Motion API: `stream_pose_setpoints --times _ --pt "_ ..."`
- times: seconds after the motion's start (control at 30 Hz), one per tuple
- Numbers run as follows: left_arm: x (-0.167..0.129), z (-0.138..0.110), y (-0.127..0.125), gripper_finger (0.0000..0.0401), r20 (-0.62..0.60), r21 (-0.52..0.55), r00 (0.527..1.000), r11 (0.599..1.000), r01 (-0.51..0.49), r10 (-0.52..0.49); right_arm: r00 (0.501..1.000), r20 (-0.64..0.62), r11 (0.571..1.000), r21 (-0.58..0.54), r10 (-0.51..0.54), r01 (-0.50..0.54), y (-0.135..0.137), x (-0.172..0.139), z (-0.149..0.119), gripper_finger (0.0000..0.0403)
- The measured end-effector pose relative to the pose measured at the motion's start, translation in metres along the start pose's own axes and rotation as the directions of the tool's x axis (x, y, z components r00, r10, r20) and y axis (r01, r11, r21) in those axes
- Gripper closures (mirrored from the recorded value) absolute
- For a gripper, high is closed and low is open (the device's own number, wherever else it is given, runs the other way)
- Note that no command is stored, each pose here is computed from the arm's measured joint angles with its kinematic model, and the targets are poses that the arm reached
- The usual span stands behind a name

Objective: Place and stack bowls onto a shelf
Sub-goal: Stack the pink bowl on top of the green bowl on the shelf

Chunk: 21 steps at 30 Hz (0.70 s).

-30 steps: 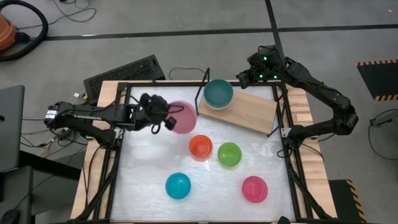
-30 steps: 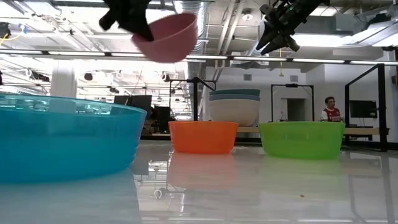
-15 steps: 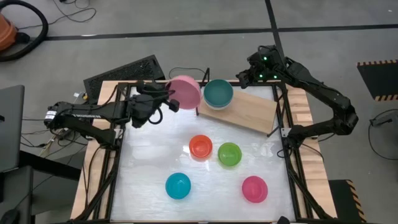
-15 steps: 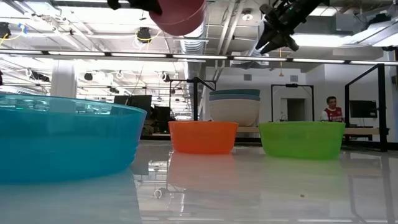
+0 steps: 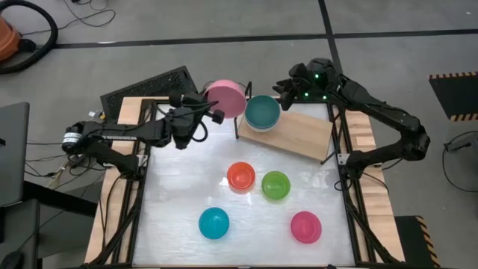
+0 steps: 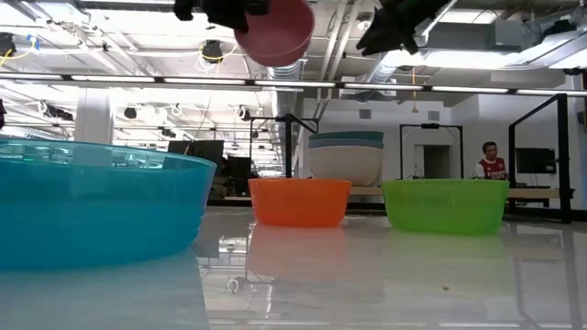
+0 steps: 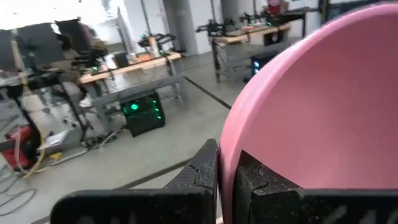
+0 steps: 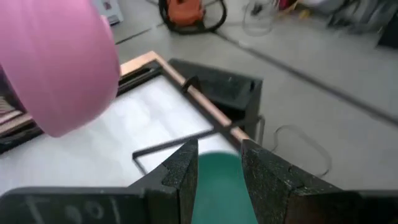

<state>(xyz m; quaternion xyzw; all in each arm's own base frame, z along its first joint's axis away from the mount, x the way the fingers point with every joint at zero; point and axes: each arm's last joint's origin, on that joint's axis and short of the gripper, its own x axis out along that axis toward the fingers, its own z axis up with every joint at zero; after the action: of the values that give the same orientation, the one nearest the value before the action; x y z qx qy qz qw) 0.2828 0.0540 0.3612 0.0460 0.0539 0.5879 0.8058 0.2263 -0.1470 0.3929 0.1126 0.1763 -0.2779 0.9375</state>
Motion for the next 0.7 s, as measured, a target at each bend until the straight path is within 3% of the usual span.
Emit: stream_pose_setpoints --times 0.27,0.7 --pt "0.017 -0.002 -0.018 0.0401 0.062 -0.001 0.998 1.0 -0.031 0.031 0.988 0.108 0.986 -0.112 -0.113 0.125 0.023 -0.001 0.006 0.0255" --pt "0.043 0.007 -0.018 0.0401 0.118 -0.017 0.993 1.0 -0.012 0.014 0.989 0.14 0.989 -0.134 -0.05 0.069 0.047 -0.004 0.005 0.0255"
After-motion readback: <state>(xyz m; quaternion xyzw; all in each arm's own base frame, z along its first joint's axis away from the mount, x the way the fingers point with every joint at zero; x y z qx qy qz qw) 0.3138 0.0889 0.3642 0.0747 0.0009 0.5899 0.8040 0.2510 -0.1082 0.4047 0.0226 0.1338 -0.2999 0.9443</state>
